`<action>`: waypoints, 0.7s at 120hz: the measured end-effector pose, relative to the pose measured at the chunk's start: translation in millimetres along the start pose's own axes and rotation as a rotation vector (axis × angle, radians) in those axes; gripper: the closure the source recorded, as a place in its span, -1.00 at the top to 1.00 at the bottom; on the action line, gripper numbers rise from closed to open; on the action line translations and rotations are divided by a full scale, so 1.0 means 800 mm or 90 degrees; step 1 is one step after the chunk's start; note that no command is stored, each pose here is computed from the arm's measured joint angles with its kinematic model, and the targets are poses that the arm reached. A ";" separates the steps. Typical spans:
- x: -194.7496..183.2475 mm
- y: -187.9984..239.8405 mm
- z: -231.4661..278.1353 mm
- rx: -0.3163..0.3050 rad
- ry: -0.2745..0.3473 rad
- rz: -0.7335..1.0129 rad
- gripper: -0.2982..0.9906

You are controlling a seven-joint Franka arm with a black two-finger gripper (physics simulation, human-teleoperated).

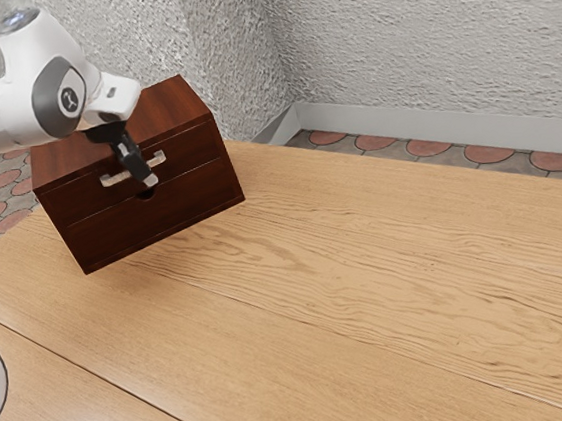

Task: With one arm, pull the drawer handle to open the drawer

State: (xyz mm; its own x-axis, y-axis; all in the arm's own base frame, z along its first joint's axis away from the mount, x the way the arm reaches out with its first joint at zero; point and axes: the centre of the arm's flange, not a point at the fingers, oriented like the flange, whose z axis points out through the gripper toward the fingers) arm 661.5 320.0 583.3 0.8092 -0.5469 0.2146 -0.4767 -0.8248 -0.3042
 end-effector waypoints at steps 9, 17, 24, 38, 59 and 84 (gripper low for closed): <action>0.001 -0.008 0.003 0.025 0.008 0.031 0.39; 0.002 -0.013 0.000 0.045 0.010 0.059 0.38; 0.002 -0.016 -0.004 0.060 0.008 0.081 0.36; -0.001 -0.019 -0.021 0.081 0.007 0.109 0.39; -0.015 -0.024 -0.021 0.083 -0.025 0.094 0.47; -0.019 -0.023 -0.017 0.075 -0.041 0.074 0.32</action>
State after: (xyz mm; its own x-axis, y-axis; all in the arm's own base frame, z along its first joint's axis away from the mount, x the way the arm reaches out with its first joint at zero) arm 653.4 341.3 598.2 0.7733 -0.6238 0.1135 -0.5275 -0.7323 -0.4308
